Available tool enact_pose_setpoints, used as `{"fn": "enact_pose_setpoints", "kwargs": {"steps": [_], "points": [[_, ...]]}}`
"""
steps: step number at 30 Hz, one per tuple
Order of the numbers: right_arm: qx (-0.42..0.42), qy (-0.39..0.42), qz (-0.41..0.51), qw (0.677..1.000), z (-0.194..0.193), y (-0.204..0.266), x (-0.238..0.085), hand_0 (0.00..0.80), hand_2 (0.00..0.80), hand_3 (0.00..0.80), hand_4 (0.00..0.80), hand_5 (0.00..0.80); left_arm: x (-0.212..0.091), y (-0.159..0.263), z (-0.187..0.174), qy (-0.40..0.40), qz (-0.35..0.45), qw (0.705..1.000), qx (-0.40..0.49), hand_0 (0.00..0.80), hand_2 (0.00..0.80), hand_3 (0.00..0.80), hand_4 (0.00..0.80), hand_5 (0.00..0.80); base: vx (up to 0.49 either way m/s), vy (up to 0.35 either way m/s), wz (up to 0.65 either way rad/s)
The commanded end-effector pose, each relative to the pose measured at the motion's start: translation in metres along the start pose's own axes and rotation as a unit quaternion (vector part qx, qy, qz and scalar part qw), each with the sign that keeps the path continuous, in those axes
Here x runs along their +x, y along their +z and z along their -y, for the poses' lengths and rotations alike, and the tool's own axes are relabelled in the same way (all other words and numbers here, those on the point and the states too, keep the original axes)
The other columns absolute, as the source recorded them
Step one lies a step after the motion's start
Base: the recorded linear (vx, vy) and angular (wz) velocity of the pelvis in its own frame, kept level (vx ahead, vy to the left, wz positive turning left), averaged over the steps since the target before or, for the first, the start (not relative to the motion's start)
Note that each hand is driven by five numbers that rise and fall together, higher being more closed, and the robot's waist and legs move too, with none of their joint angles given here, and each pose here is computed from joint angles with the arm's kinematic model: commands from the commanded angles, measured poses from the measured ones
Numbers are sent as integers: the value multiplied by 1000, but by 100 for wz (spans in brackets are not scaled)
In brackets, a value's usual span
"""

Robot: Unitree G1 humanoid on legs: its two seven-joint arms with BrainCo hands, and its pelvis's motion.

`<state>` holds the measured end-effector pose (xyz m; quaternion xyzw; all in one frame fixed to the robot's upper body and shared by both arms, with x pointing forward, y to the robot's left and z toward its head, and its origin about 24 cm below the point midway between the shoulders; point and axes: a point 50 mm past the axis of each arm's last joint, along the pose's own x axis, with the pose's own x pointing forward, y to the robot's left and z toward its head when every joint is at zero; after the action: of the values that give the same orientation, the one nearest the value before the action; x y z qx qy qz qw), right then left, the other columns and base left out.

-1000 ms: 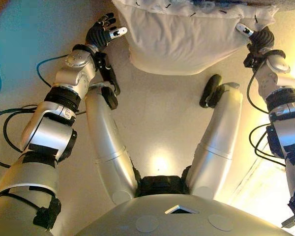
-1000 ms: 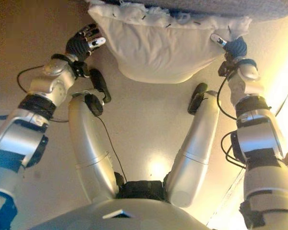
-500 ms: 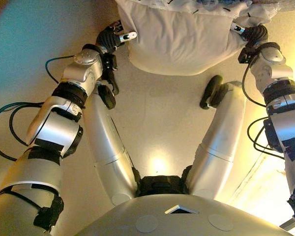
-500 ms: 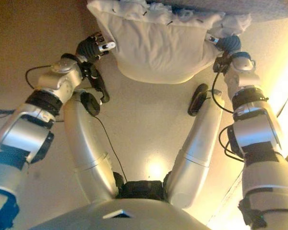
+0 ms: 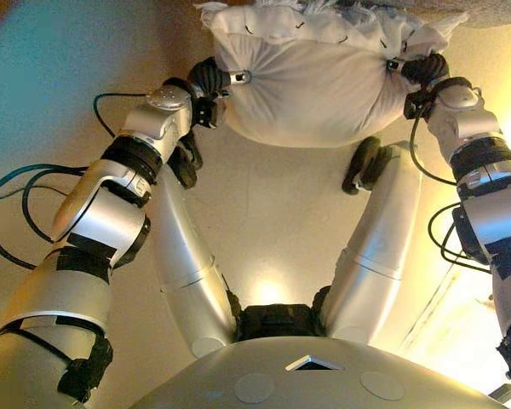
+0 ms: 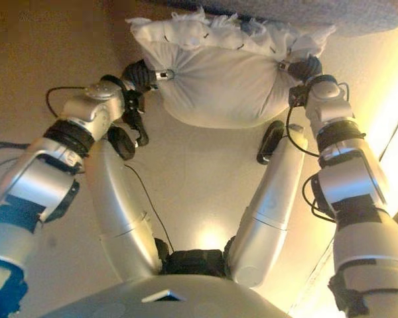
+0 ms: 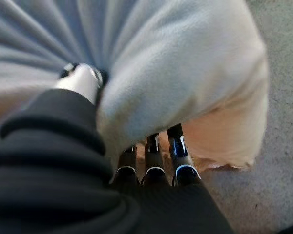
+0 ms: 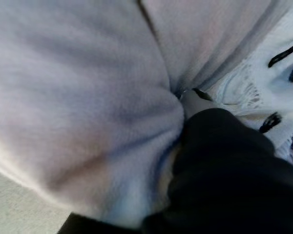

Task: Pick up the cushion and take it to the sofa

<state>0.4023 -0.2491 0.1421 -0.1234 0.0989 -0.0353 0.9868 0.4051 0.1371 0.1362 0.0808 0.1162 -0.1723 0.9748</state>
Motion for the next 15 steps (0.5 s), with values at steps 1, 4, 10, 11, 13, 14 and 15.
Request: {"fn": "enact_pose_setpoints", "kwargs": {"steps": [1, 4, 10, 11, 13, 14, 15], "points": [[39, 45, 33, 998, -32, 2, 2, 800, 800, 800, 800, 800, 6, 34, 42, -69, 82, 994, 5, 800, 800, 800, 800, 800, 0, 0, 0], [53, 51, 51, 996, -34, -5, -1, 800, 800, 800, 800, 800, 5, 30, 39, -48, 92, 995, -4, 800, 800, 800, 800, 800, 0, 6, 1], [91, 60, 114, 987, -46, -4, -11, 800, 800, 800, 800, 800, -2, 16, 42, -45, 124, 991, -30, 800, 800, 800, 800, 800, -17, 27, 4], [99, 63, 135, 984, -51, -2, -15, 800, 800, 800, 800, 800, -4, 15, 43, -43, 136, 989, -26, 800, 800, 800, 800, 800, -42, 19, -23], [112, 66, 158, 979, -57, 0, -22, 800, 800, 800, 800, 800, -8, 12, 44, -36, 146, 988, -37, 800, 800, 800, 800, 800, -6, 9, -4], [120, 66, 174, 975, -60, -1, -26, 800, 800, 800, 800, 800, -10, 10, 43, -28, 152, 987, -44, 800, 800, 800, 800, 800, 48, -2, 7], [135, 69, 180, 972, -64, -4, -31, 800, 800, 800, 800, 800, -12, 9, 42, -17, 163, 986, -43, 800, 800, 800, 800, 800, 76, -3, 1]]}}
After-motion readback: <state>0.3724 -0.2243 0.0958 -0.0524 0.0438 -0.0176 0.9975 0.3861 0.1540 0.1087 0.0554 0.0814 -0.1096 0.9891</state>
